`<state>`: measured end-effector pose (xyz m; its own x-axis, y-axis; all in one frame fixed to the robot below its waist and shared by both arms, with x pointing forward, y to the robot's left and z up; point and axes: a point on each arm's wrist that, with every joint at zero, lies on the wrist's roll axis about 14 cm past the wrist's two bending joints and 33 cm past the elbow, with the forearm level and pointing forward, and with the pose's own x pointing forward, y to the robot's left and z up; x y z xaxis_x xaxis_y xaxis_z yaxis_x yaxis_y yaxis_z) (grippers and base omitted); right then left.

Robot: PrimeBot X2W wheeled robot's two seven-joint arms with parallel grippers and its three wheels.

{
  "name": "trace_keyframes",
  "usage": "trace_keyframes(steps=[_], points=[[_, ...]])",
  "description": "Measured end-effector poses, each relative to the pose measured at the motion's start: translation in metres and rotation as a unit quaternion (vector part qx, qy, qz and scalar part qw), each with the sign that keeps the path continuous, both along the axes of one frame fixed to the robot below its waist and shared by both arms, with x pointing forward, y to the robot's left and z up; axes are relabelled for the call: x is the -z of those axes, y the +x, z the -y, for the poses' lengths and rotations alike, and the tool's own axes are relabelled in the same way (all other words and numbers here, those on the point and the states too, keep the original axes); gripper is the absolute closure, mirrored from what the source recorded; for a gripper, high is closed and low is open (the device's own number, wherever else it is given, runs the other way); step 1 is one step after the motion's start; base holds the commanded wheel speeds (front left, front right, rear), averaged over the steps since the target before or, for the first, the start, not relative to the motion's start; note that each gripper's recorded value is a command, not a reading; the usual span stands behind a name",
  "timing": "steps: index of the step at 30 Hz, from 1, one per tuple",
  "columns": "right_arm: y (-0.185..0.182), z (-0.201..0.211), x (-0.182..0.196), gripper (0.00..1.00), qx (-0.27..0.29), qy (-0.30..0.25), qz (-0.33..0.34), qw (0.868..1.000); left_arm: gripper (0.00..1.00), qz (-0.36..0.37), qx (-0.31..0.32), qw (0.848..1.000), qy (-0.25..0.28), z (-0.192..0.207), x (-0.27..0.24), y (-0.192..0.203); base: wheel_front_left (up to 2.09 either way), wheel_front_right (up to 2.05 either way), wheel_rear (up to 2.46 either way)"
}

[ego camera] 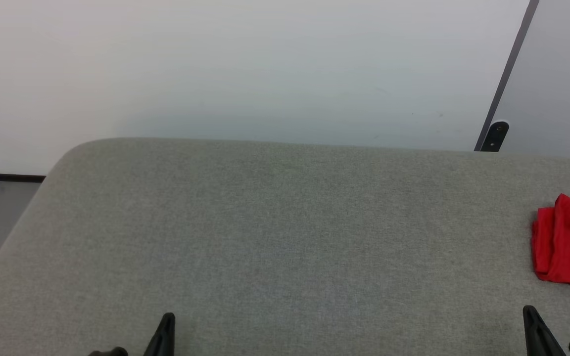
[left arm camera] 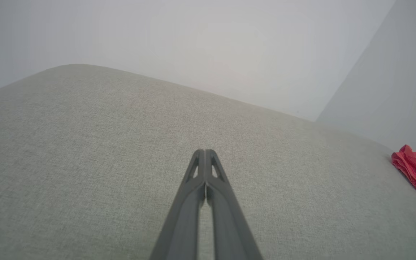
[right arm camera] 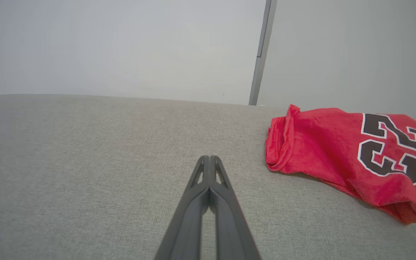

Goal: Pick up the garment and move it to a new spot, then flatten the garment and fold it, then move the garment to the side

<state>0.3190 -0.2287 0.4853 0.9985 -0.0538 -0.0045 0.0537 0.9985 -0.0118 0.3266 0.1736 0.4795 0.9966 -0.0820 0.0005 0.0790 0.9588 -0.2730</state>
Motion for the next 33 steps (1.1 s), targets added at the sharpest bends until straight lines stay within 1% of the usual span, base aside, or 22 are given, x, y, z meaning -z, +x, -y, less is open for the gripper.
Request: trace_keyframes(steps=[7,15,24,33], points=[[0.006,0.002,-0.003,1.00,0.013,0.076,0.007,0.997,1.00,-0.011,-0.017,0.998,-0.060,-0.006,0.000,0.005,0.00,0.00,0.00],[0.012,0.001,-0.005,1.00,0.020,0.155,0.012,0.988,1.00,-0.019,-0.031,0.992,-0.123,-0.011,-0.002,0.012,0.00,0.00,0.00],[0.018,0.000,-0.006,1.00,0.026,0.235,0.013,0.972,1.00,-0.026,-0.042,0.981,-0.188,-0.016,-0.003,0.018,0.00,0.00,0.00],[0.023,-0.001,-0.005,1.00,0.029,0.307,0.013,0.951,1.00,-0.032,-0.050,0.967,-0.247,-0.018,-0.004,0.023,0.00,0.00,0.00]])
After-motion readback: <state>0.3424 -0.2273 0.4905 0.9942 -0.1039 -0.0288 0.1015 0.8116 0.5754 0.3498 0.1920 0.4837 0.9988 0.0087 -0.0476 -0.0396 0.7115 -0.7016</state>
